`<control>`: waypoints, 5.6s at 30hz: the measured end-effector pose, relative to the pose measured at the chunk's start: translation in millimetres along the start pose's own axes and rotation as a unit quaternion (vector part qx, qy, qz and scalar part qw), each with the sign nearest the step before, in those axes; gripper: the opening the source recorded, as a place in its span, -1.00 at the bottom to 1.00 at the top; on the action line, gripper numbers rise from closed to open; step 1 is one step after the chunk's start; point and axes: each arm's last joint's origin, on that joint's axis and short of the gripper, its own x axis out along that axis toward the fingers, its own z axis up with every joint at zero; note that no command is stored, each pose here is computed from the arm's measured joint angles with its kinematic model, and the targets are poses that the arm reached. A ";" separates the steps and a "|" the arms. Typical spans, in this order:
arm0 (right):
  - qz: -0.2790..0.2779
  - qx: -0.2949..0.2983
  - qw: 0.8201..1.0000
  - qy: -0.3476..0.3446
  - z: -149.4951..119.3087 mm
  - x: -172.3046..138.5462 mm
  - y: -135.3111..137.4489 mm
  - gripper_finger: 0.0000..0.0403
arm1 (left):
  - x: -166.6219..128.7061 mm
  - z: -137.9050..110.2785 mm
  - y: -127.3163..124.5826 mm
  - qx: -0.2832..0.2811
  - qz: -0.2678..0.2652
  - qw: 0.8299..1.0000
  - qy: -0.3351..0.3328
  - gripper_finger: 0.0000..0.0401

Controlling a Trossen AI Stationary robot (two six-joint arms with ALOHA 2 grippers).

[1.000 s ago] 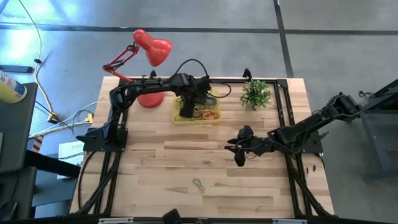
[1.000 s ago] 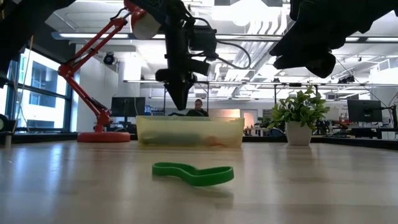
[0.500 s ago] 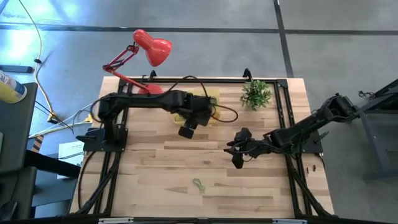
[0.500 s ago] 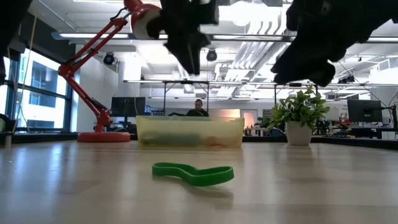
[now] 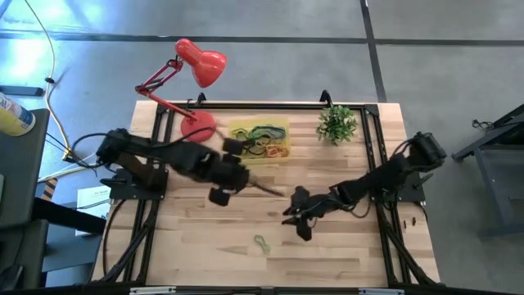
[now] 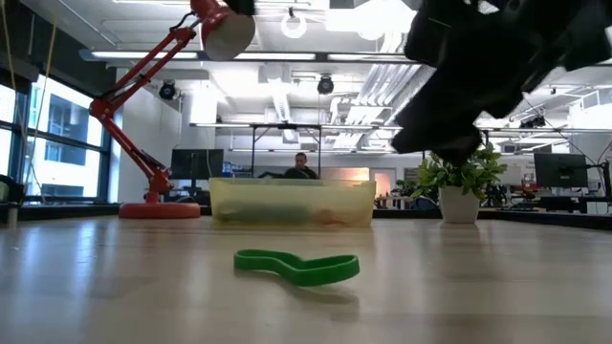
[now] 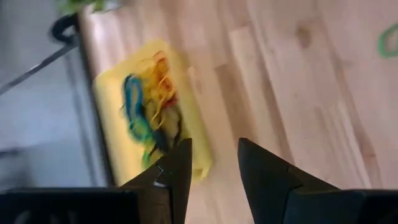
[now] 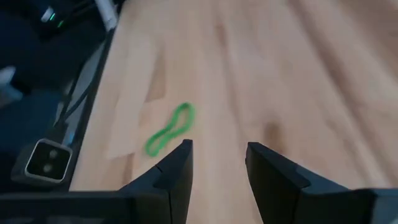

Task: Pick and place rubber bands into bin
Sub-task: Put the green rubber band into the yellow container, then return to Home Position

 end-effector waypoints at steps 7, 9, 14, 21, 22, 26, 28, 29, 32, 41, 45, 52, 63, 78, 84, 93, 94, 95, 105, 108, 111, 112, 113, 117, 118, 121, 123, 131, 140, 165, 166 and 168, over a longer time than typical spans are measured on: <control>0.048 -0.056 0.997 0.020 26.2 32.7 -4.6 -0.31 | -42.2 -29.1 -24.3 -0.060 0.069 0.996 -0.011 -0.39; 0.058 -0.059 0.996 0.029 34.1 36.7 -8.7 -0.31 | -46.7 -41.0 -32.7 -0.077 0.071 0.994 -0.020 -0.39; 0.070 -0.090 0.989 0.096 46.2 44.3 -5.3 -0.31 | -46.6 -76.3 -57.7 -0.111 0.070 0.990 -0.053 -0.38; 0.086 -0.176 0.966 0.167 58.7 55.3 30.0 -0.31 | -33.0 -128.3 -78.7 -0.161 0.064 0.980 -0.102 -0.38; 0.089 -0.186 0.964 0.171 59.5 57.2 34.5 -0.31 | -31.3 -134.3 -78.9 -0.169 0.063 0.978 -0.105 -0.38; 0.105 -0.209 0.957 0.171 60.1 68.4 50.5 -0.31 | -26.2 -154.8 -78.4 -0.186 0.067 0.973 -0.117 -0.38; 0.112 -0.220 0.953 0.173 57.3 77.1 57.8 -0.31 | -25.5 -161.8 -76.8 -0.191 0.066 0.972 -0.123 -0.38; 0.116 -0.225 0.951 0.175 55.1 81.2 61.8 -0.31 | -25.7 -164.8 -75.8 -0.194 0.065 0.971 -0.125 -0.38; 0.110 -0.234 0.946 0.194 44.9 96.0 69.0 -0.31 | -26.5 -171.1 -73.8 -0.194 0.063 0.970 -0.130 -0.38; 0.030 -0.230 0.943 0.238 28.5 133.1 70.2 -0.31 | -29.6 -175.1 -70.8 -0.179 0.063 0.972 -0.137 -0.38; 0.028 -0.218 0.939 0.264 25.1 138.6 69.9 -0.31 | -29.5 -175.1 -70.9 -0.174 0.064 0.973 -0.137 -0.38; 0.020 -0.209 0.927 0.311 18.7 132.6 68.9 -0.31 | -29.6 -174.8 -70.9 -0.170 0.064 0.974 -0.137 -0.38; -0.004 -0.222 0.919 0.326 11.6 128.3 72.5 -0.35 | -29.7 -174.4 -70.8 -0.172 0.066 0.973 -0.140 -0.38; -0.028 -0.212 0.922 0.322 16.8 123.4 69.9 -0.98 | -29.7 -174.2 -70.5 -0.173 0.072 0.972 -0.142 -0.38; -0.056 -0.206 0.929 0.302 40.3 109.6 62.2 -0.99 | -29.8 -174.2 -70.3 -0.170 0.075 0.972 -0.142 -0.38; -0.119 -0.208 0.945 0.224 103.3 74.1 38.9 -0.99 | -29.9 -174.1 -70.2 -0.170 0.078 0.972 -0.143 -0.38; -0.127 -0.211 0.945 0.214 111.2 69.7 34.2 -0.99 | -29.9 -174.1 -70.1 -0.170 0.078 0.972 -0.143 -0.38; -0.135 -0.212 0.946 0.206 118.5 65.8 28.8 -0.99 | -29.9 -174.1 -70.1 -0.170 0.079 0.972 -0.144 -0.38; -0.213 -0.208 0.943 0.146 183.6 32.9 -52.2 -0.99 | -31.2 -170.3 -69.1 -0.186 0.096 0.964 -0.165 -0.38; -0.220 -0.198 0.947 0.125 198.1 27.2 -79.4 -0.99 | -31.3 -170.2 -68.9 -0.187 0.098 0.963 -0.166 -0.38; -0.229 -0.181 0.952 0.096 211.5 22.2 -105.9 -1.00 | -31.3 -170.2 -68.9 -0.187 0.099 0.963 -0.167 -0.38; -0.230 -0.176 0.953 0.087 215.4 19.8 -113.9 -1.00 | -31.3 -170.2 -68.9 -0.187 0.099 0.963 -0.167 -0.38; -0.231 -0.170 0.955 0.074 220.0 17.1 -121.9 -1.00 | -31.3 -170.2 -68.8 -0.187 0.100 0.963 -0.167 -0.38; -0.237 -0.149 0.959 0.040 232.3 8.1 -150.2 -1.00 | -31.3 -170.2 -68.7 -0.187 0.102 0.963 -0.167 -0.38; -0.240 -0.145 0.959 0.036 233.7 7.3 -156.9 -1.00 | -31.3 -170.2 -68.7 -0.187 0.102 0.963 -0.167 -0.38; -0.241 -0.132 0.961 0.024 237.1 4.1 -171.1 -1.00 | -31.3 -170.3 -68.6 -0.187 0.104 0.963 -0.167 -0.38; -0.237 -0.129 0.963 0.009 239.4 5.6 -178.2 -1.00 | -31.3 -170.3 -68.5 -0.187 0.105 0.962 -0.167 -0.38; -0.226 -0.107 0.968 -0.009 235.1 21.7 -199.4 -1.00 | -31.7 -170.2 -67.7 -0.189 0.118 0.960 -0.171 -0.38; -0.222 -0.071 0.972 -0.016 221.0 49.1 -217.0 -1.00 | -31.9 -169.6 -67.7 -0.191 0.118 0.959 -0.173 -0.38; -0.138 0.022 0.990 -0.027 223.2 42.5 -230.9 -0.05 | -32.2 -168.4 -67.8 -0.196 0.116 0.957 -0.178 -0.38; -0.135 0.033 0.990 -0.026 223.0 41.4 -232.7 -0.02 | -32.2 -168.5 -67.8 -0.196 0.116 0.957 -0.178 -0.38; -0.129 0.048 0.990 -0.023 222.6 39.0 -236.7 0.02 | -32.2 -168.5 -67.8 -0.196 0.116 0.957 -0.178 -0.38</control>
